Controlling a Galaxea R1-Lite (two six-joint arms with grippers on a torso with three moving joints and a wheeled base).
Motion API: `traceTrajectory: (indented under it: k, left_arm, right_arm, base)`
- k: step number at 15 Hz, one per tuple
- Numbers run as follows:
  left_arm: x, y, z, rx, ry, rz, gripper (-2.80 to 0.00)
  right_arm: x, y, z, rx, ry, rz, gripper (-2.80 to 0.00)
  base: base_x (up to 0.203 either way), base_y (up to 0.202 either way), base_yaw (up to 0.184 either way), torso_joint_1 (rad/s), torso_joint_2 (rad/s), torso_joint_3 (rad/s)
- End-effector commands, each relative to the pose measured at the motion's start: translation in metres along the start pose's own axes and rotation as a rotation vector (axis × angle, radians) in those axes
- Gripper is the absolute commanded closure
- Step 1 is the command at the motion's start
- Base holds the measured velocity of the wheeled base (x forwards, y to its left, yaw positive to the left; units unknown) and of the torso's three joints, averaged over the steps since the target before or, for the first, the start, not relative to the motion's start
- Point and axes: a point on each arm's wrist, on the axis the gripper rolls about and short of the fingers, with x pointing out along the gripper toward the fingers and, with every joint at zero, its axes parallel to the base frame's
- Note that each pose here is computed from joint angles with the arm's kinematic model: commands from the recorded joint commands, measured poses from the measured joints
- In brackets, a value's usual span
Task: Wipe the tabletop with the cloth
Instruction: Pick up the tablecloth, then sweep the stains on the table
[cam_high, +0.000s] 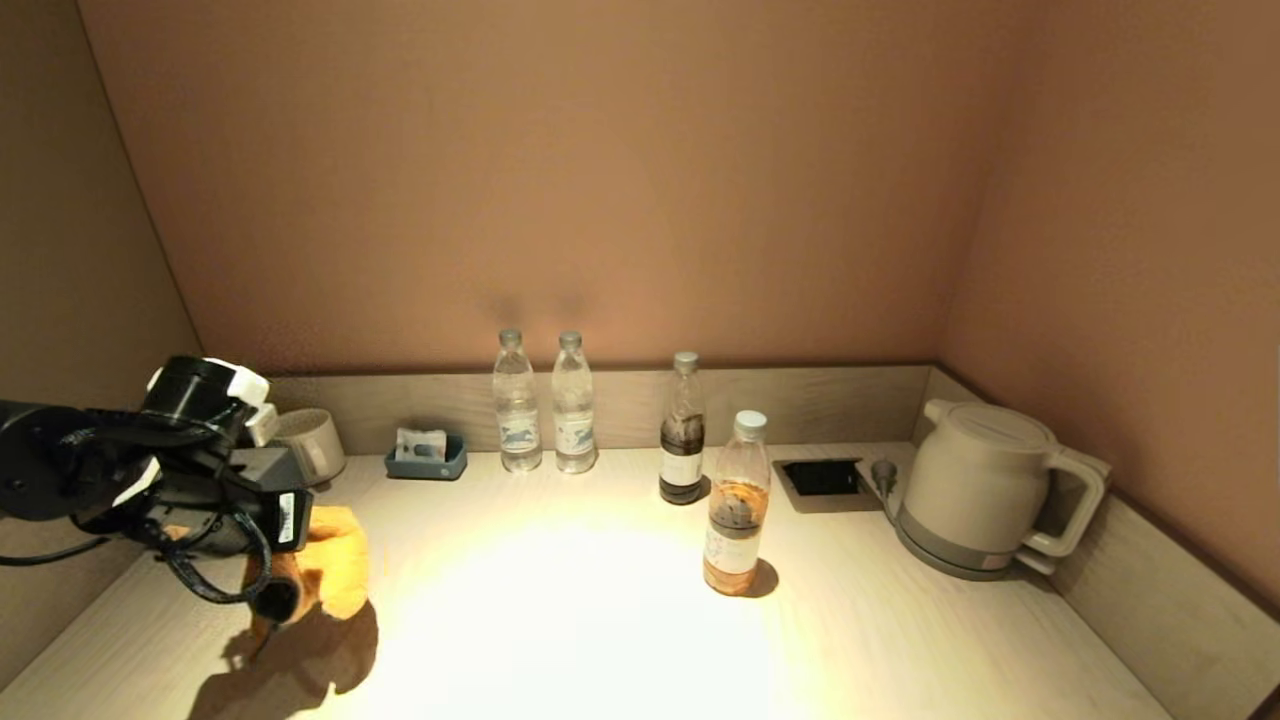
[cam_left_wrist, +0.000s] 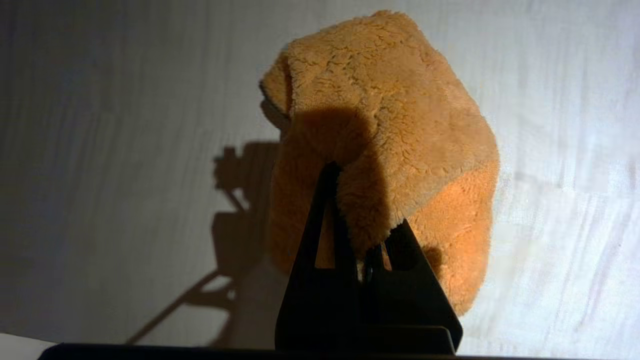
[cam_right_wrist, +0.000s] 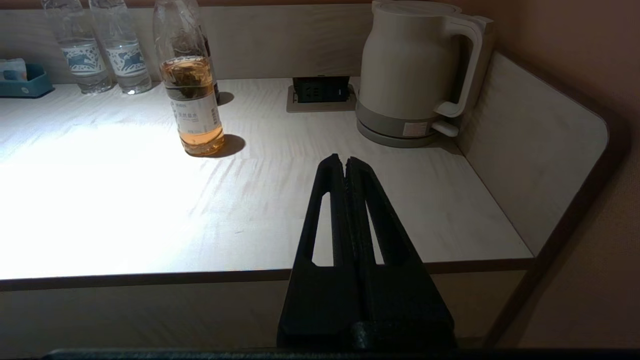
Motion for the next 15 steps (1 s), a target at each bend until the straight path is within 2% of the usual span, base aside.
traceTrajectory:
  k: [1,2,4,7,10,12,15]
  left_arm:
    - [-0.006,0.013,0.007,-0.037,-0.031,0.026,0.00]
    - [0.003,0.021,0.008,-0.054,-0.014,0.058,0.00]
    - [0.008,0.022,0.007,-0.052,0.002,0.075,0.00]
    - [0.060,0.020,-0.012,-0.028,0.150,0.135,0.00]
    - [0.101,0.018,-0.028,-0.012,0.209,0.160,0.00]
    - [0.116,0.017,-0.036,-0.004,0.216,0.194,0.00]
    - [0.119,0.010,-0.044,0.021,0.222,0.193,0.00]
  right_arm:
    - [0.000,0.000,0.000,0.000,0.001,0.000,0.00]
    - [0.000,0.000,0.000,0.000,0.001,0.000,0.00]
    - [0.000,0.000,0.000,0.000,0.001,0.000,0.00]
    - [0.000,0.000,0.000,0.000,0.001,0.000,0.00]
    - [0.000,0.000,0.000,0.000,0.001,0.000,0.00]
    - [0.000,0.000,0.000,0.000,0.001,0.000,0.00]
    - [0.000,0.000,0.000,0.000,0.001,0.000,0.00]
  base:
    - [0.000,0.000,0.000,0.000,0.00,0.000]
    - [0.000,0.000,0.000,0.000,0.00,0.000]
    - [0.000,0.000,0.000,0.000,0.00,0.000]
    - [0.000,0.000,0.000,0.000,0.00,0.000]
    - [0.000,0.000,0.000,0.000,0.00,0.000]
    - [0.000,0.000,0.000,0.000,0.00,0.000]
    - [0.000,0.000,0.000,0.000,0.00,0.000]
